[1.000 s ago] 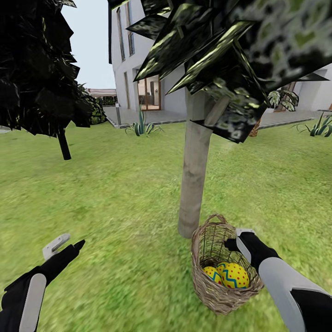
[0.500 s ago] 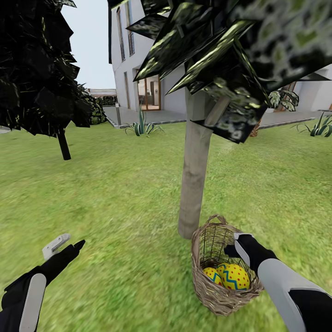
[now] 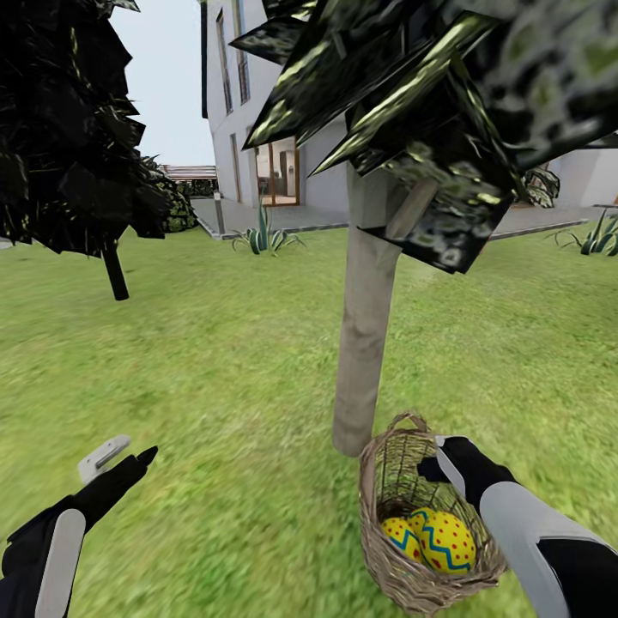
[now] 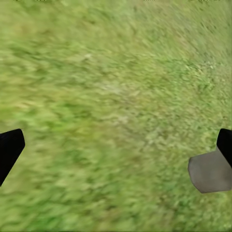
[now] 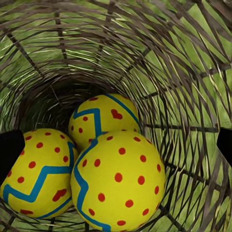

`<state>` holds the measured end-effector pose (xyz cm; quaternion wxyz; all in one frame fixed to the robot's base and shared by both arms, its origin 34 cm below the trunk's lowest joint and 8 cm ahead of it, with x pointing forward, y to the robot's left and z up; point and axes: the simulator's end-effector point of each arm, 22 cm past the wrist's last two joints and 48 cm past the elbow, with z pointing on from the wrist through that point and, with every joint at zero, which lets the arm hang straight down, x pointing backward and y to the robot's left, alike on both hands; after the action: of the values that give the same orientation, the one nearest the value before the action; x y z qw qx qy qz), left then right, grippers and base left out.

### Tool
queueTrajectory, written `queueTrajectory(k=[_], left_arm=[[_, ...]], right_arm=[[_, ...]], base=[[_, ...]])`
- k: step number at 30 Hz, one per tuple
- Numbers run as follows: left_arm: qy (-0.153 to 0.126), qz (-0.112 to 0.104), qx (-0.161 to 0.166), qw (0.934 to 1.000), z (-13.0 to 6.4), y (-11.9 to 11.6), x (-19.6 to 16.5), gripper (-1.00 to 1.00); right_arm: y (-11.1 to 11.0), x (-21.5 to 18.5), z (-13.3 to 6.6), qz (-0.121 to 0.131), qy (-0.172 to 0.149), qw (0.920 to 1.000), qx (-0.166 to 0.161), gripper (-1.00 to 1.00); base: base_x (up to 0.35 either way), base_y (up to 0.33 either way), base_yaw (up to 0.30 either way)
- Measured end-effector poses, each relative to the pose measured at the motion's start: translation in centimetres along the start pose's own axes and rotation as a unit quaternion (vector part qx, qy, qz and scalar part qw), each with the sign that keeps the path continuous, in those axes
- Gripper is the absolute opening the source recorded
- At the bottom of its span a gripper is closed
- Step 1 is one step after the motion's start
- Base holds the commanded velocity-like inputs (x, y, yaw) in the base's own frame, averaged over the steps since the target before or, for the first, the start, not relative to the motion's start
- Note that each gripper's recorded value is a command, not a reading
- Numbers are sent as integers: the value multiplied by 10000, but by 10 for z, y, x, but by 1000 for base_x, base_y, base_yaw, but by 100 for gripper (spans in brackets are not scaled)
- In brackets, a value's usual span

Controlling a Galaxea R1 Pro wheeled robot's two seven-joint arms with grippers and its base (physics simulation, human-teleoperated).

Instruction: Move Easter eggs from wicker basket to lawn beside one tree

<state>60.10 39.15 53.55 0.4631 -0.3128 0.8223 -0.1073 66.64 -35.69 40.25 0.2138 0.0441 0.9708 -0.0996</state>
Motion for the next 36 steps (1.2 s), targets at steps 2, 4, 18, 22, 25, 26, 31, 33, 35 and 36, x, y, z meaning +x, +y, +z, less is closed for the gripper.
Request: queueTrajectory(k=[2,4,18,22,25,26,31,33,35,36], left_arm=[[5,-1,1,10000,0,0,0,100],[9,-1,6,10000,0,0,0,100],[-13,3,19,10000,4,7,10,100],[-13,4,20,10000,7,12,17,100],[-14,4,20,10000,9,16,23,100],[-14,4,20,10000,10,17,25,100],[3,7,11,10000,13,22,32,100],[2,7,6,10000,13,22,32,100],[3,7,0,10000,13,23,32,100],[2,6,-2,10000,13,23,32,100]], right_arm=[[0,2,0,-6,40,10000,0,100],[0,3,0,-10,68,10000,0,100],[1,20,12,-26,216,9998,2,100],[2,26,19,-31,217,9998,4,100],[3,31,25,-41,220,9997,14,100],[3,32,26,-42,220,9997,15,100],[4,39,33,-50,243,9997,19,100],[5,39,33,-52,245,9997,16,100],[5,38,33,-55,243,9997,16,100],[5,38,33,-57,242,9997,20,100]], base=[[55,0,0],[28,0,0],[4,0,0],[0,0,0],[0,0,0],[0,0,0],[0,0,0],[0,0,0],[0,0,0],[0,0,0]])
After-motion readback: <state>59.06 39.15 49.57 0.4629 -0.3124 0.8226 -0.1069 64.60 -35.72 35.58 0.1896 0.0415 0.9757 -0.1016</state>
